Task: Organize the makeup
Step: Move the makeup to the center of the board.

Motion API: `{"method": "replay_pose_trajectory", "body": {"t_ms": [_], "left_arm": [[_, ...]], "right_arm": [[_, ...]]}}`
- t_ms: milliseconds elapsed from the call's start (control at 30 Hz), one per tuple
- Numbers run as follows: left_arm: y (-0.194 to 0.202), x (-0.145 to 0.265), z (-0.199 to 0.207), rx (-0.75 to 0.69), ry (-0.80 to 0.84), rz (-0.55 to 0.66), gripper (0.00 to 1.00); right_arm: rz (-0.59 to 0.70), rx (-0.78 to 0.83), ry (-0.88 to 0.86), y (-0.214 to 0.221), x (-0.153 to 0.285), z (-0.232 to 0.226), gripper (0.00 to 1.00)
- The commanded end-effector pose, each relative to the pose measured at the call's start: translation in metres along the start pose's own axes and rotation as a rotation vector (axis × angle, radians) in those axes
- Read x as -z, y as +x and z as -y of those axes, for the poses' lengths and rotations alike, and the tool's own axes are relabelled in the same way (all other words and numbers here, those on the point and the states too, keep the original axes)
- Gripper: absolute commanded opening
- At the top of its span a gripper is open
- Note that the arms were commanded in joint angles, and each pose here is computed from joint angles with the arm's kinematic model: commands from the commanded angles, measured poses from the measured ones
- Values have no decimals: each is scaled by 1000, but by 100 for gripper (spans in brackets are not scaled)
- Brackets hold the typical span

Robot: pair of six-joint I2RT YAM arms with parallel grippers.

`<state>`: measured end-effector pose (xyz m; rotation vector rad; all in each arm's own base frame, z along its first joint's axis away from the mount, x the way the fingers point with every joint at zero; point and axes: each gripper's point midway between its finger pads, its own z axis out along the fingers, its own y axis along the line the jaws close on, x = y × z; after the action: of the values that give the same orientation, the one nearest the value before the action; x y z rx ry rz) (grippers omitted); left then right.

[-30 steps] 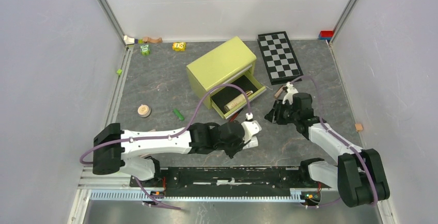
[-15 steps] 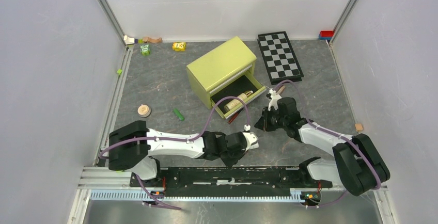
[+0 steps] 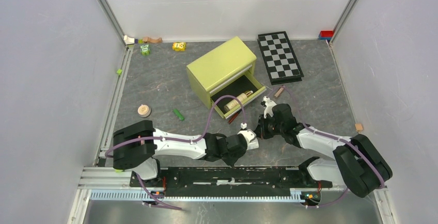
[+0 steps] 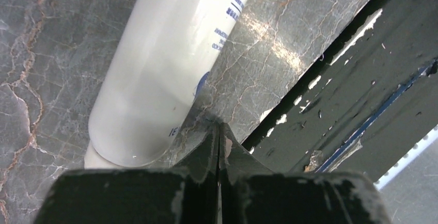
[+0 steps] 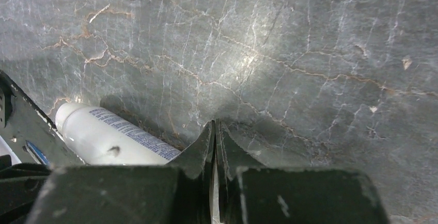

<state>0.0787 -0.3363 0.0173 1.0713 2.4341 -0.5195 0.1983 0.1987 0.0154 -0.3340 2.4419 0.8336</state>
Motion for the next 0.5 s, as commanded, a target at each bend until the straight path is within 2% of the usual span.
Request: {"method": "replay_pose_trajectory", "body": {"t_ms": [0, 467], "left_arm": [[4, -11, -13, 31, -82, 1, 2], [-9, -20, -20, -3, -155, 17, 2]], "right_arm": [[-39, 14, -5, 20, 4, 0, 6], [-124, 8, -118, 69, 15, -24, 4]]}}
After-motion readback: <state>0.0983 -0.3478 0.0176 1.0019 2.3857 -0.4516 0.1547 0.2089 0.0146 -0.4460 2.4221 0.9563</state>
